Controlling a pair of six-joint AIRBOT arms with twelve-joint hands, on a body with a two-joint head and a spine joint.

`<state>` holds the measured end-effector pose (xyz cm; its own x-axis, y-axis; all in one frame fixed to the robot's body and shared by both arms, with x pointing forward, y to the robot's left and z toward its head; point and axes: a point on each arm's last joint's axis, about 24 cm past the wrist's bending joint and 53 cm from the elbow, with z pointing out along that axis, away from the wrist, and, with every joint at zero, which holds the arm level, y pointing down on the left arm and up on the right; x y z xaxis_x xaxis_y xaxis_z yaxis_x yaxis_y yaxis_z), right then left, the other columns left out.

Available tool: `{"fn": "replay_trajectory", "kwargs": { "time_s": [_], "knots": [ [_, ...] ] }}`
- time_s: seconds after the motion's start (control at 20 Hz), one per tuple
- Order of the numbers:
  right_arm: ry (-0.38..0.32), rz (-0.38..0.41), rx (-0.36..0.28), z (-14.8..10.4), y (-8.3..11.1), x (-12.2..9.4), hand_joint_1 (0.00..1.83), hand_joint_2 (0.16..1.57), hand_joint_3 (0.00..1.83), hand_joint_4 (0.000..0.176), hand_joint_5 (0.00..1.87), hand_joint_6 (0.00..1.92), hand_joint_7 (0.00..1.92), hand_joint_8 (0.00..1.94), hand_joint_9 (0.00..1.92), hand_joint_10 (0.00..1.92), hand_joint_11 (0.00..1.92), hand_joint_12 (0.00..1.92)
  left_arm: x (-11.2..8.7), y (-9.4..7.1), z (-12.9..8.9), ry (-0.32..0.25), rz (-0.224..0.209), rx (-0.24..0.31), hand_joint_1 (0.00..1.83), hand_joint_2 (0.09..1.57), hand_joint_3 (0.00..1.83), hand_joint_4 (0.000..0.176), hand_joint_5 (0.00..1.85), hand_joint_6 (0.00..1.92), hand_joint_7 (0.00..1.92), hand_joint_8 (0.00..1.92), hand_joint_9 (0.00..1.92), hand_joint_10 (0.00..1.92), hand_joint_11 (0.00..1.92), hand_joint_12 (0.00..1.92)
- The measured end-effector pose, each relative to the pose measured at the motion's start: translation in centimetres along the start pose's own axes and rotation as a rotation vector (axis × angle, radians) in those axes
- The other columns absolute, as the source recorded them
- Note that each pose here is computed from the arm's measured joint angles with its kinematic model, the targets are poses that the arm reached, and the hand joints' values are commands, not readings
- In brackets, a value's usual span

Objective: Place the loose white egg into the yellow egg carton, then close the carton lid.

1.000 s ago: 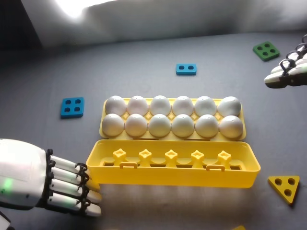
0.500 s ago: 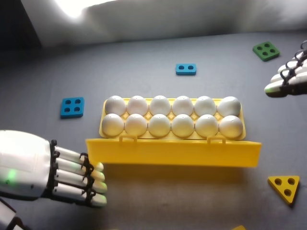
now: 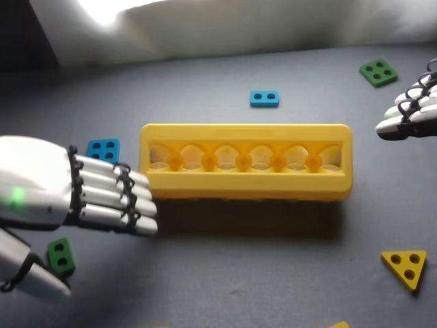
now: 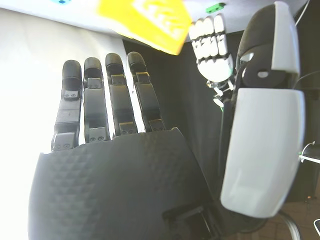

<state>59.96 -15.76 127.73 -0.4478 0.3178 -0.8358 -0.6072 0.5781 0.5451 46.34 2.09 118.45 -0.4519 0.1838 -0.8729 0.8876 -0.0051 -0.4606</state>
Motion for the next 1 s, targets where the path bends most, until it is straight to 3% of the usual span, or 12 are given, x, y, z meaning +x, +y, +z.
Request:
{"fn": "replay_trajectory", "kwargs": {
  "time_s": [0.3, 0.55, 0.65, 0.75, 1.0],
  "knots": [
    [0.000, 0.000, 0.000, 0.0, 0.0, 0.0, 0.67, 0.81, 0.00, 0.000, 0.25, 0.00, 0.22, 0.00, 0.17, 0.00, 0.00, 0.43, -0.7, 1.5, 0.4, -0.030, 0.029, -0.058, 0.00, 1.22, 0.00, 0.000, 0.00, 0.00, 0.00, 0.00, 0.00, 0.00, 0.00, 0.00],
    [0.000, 0.000, -0.001, 0.0, 0.0, 0.0, 0.68, 0.83, 0.00, 0.000, 0.25, 0.00, 0.21, 0.00, 0.16, 0.00, 0.00, 0.38, -0.6, 1.3, 0.8, -0.029, 0.030, -0.059, 0.00, 1.22, 0.00, 0.000, 0.00, 0.00, 0.00, 0.00, 0.00, 0.00, 0.00, 0.00],
    [0.000, 0.000, -0.001, 0.0, 0.0, 0.0, 0.68, 0.82, 0.00, 0.000, 0.26, 0.00, 0.23, 0.00, 0.18, 0.00, 0.00, 0.45, -0.5, 1.1, 0.7, -0.028, 0.031, -0.053, 0.00, 1.22, 0.00, 0.000, 0.00, 0.00, 0.00, 0.00, 0.00, 0.00, 0.00, 0.00],
    [0.000, 0.000, 0.000, -0.1, 0.0, 0.0, 0.67, 0.83, 0.00, 0.000, 0.26, 0.00, 0.22, 0.00, 0.17, 0.00, 0.00, 0.44, -0.7, 1.0, 0.5, -0.022, 0.054, -0.051, 0.00, 1.21, 0.00, 0.000, 0.00, 0.00, 0.00, 0.00, 0.00, 0.00, 0.00, 0.00],
    [-0.003, -0.001, 0.003, -0.2, -0.1, -0.1, 0.66, 0.81, 0.00, 0.000, 0.26, 0.00, 0.22, 0.00, 0.19, 0.00, 0.00, 0.47, -2.5, -0.1, -1.6, -0.060, 0.090, -0.034, 0.00, 1.21, 0.00, 0.000, 0.00, 0.00, 0.00, 0.00, 0.00, 0.00, 0.00, 0.00]
  ]
}}
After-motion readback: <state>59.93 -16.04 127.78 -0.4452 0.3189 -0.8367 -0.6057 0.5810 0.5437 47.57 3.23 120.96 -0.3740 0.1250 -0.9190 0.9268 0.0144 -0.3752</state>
